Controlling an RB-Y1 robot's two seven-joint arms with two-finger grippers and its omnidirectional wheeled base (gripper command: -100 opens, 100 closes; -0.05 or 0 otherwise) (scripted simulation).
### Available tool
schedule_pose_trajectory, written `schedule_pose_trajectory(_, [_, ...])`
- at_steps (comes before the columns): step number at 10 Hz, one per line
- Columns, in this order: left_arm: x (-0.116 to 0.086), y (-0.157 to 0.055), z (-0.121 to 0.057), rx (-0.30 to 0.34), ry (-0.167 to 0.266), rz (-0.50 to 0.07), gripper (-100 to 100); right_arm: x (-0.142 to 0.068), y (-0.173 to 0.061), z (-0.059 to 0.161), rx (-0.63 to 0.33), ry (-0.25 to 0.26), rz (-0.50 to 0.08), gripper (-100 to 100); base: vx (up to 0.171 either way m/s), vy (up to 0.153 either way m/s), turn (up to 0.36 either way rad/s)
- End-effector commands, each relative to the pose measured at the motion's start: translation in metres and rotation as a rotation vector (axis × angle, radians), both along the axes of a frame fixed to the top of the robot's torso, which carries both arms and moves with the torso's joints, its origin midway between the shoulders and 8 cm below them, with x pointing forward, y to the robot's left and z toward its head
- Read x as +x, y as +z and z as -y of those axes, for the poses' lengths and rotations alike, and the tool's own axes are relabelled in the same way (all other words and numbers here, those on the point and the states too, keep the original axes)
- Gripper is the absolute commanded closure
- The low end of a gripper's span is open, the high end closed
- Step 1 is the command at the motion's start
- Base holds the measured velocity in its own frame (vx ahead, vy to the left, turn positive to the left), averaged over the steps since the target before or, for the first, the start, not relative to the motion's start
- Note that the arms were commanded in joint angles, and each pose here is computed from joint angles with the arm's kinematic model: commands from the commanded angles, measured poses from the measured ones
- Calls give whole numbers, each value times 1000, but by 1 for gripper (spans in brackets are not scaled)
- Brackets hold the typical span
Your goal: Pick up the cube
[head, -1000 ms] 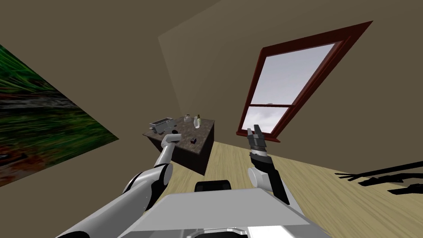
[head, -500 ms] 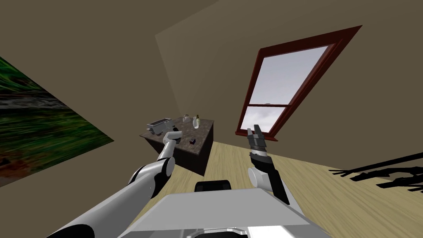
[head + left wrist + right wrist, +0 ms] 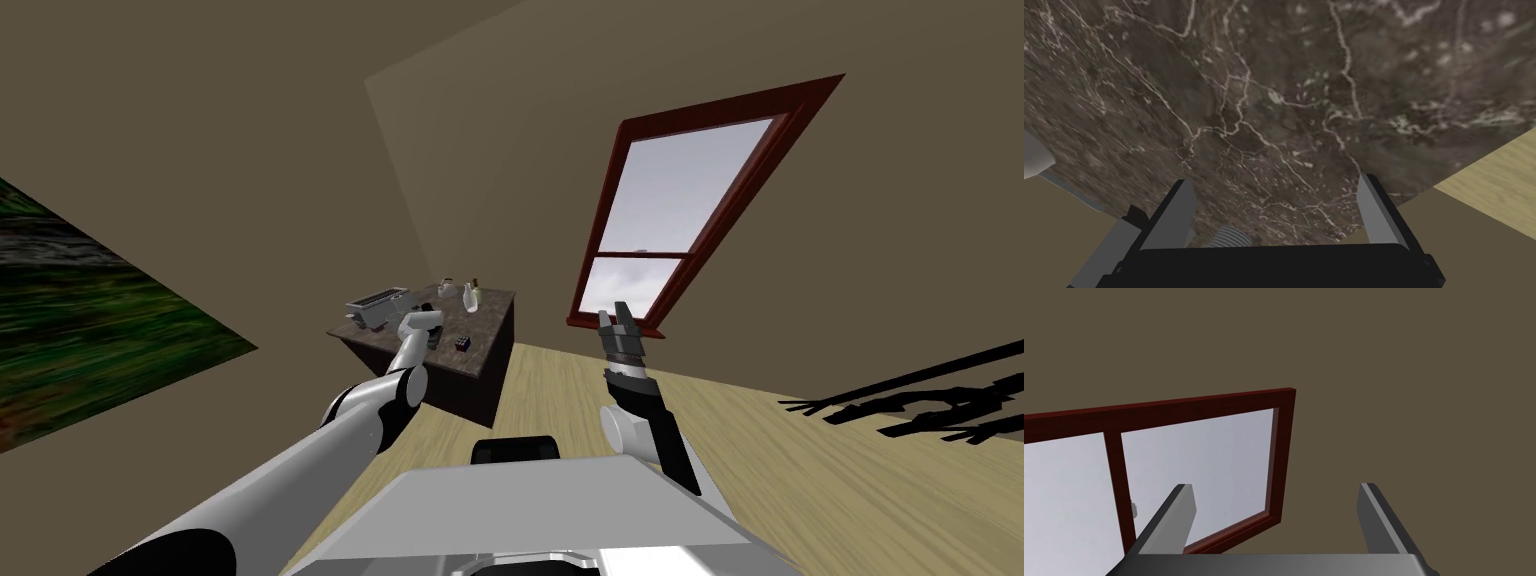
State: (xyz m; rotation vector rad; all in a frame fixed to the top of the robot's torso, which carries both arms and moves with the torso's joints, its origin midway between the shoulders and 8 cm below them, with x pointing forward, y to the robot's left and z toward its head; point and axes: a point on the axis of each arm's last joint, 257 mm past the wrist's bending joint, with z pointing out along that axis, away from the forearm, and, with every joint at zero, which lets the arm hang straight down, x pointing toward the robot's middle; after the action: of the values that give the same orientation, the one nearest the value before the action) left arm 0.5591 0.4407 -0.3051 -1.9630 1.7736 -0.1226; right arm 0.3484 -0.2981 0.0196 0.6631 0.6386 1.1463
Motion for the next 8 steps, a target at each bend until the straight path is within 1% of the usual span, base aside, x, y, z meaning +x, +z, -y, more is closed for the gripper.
schedule_pose_trajectory(1, [-8,-7,7,-25,1,-50,-100,0,0,0,0,0,0,0,9,3,-37])
schedule_pose_trajectory(2, [-9,-2,15,-53,0,-81,-100,0,0,0,0,0,0,0,9,3,-59])
schedule_pose_trajectory(3, [-13,-8,17,-59,0,-101,-100,0,0,0,0,0,0,0,9,3,-39])
schedule_pose_trajectory(4, [-18,-8,26,-91,-4,-144,-100,0,0,0,0,0,0,0,13,3,-76])
schedule_pose_trajectory(5, [-20,-8,27,-93,-3,-150,-100,0,0,0,0,0,0,0,11,3,-37])
schedule_pose_trajectory(6, [-24,-7,36,-122,-8,-188,-100,0,0,0,0,0,0,0,13,1,-70])
schedule_pose_trajectory(7, [-26,-8,36,-125,-7,-196,-100,0,0,0,0,0,0,0,12,2,-37])
schedule_pose_trajectory(8, [-32,-8,46,-155,-12,-238,-100,0,0,0,0,0,0,0,13,-1,-63])
